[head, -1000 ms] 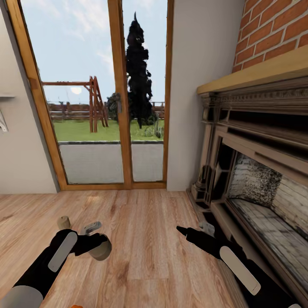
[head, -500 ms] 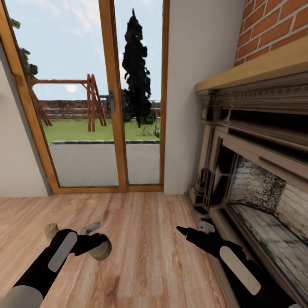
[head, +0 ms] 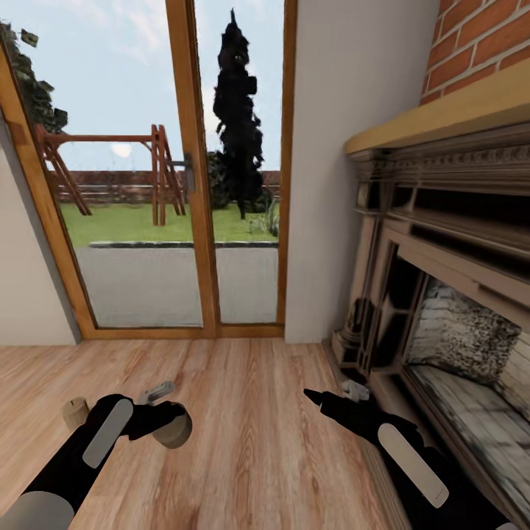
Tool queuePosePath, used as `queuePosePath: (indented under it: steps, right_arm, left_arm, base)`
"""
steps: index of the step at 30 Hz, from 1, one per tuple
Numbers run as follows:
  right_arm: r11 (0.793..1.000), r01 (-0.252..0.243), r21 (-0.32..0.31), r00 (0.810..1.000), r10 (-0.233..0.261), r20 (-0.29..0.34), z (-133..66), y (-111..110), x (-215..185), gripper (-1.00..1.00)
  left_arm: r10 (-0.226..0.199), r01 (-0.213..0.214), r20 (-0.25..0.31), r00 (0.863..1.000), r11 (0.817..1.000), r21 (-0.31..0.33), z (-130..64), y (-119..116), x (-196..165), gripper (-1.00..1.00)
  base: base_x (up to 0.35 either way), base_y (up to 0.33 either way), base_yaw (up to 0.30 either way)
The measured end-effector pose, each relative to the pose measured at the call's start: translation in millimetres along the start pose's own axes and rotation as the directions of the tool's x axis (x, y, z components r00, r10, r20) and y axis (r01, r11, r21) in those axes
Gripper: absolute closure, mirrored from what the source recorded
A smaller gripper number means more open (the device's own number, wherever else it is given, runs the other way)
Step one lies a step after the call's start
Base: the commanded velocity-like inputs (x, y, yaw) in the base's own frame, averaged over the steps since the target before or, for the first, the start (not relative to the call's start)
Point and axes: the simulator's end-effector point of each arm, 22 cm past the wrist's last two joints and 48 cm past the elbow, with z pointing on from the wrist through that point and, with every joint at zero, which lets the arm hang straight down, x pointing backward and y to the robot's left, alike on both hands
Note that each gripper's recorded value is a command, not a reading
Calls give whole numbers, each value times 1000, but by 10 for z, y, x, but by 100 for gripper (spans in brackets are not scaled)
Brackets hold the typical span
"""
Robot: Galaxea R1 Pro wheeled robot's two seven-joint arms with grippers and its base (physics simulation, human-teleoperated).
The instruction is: Place each of the two pumpkins and all three candles from the living room inside a cabinet in the living room (use any cabinet), then make sure every cabinet is closed, and position the cauldron so it is next to a table in the living room.
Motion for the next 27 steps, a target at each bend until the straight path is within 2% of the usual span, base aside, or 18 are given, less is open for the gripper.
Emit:
queuePosePath:
  steps: [20,27]
  right_arm:
    - [1000,0,-2,1000,0,0,0,3,1,-100]
    - [1000,1,-2,1000,-1,-2,2,6,7,-100]
  left_arm:
    - [0,0,0,1000,1000,0,0,0,-2,100]
    - [1,-1,0,1000,1000,-2,0,6,-1,100]
  base:
    - [317,-19,48]
    - [298,-1,133]
